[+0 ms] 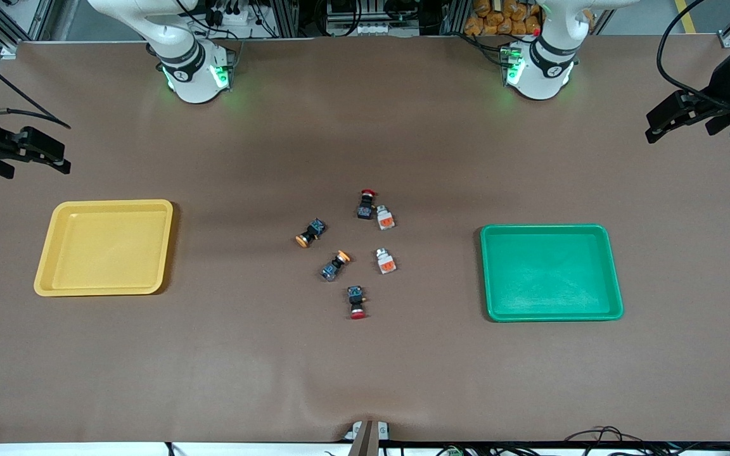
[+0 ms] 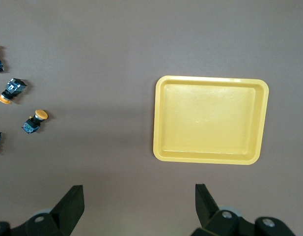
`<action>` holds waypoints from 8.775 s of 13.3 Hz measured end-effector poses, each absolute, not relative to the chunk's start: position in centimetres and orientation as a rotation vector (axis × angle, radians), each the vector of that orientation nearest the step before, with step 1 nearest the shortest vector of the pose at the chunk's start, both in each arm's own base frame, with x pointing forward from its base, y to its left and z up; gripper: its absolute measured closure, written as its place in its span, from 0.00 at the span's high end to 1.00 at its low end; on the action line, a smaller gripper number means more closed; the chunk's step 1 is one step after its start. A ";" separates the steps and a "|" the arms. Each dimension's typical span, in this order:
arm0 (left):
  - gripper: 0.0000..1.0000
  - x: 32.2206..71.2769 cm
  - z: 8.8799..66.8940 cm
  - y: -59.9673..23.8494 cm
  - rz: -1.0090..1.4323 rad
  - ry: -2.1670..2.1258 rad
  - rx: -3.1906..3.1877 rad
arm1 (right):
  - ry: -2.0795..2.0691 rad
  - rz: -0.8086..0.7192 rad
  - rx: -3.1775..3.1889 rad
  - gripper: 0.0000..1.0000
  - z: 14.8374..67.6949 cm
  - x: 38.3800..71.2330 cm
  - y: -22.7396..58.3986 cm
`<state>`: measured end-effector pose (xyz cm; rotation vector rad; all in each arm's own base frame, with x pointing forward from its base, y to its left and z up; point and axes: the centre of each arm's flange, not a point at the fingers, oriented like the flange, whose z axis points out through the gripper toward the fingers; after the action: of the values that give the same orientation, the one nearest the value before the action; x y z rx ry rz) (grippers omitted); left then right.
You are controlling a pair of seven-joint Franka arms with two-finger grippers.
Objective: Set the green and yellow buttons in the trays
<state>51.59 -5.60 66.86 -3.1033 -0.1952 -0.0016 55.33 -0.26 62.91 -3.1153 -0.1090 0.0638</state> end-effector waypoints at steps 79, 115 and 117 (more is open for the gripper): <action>0.41 64.0 31.8 -12.5 0.276 -0.254 -3.051 | 1.018 0.258 -2.975 1.00 21.9 55.0 37.1; 1.00 62.3 30.5 -27.2 0.146 -0.295 -3.149 | 0.329 0.658 -3.026 0.40 29.9 62.8 -4.8; 1.00 61.7 29.8 -30.4 0.151 -0.327 -3.152 | 0.244 0.630 -3.011 0.40 29.2 62.4 -9.1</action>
<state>61.75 -30.42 29.78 -3.1521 -0.3267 0.1506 62.38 -9.07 29.24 -3.0114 0.2442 0.6302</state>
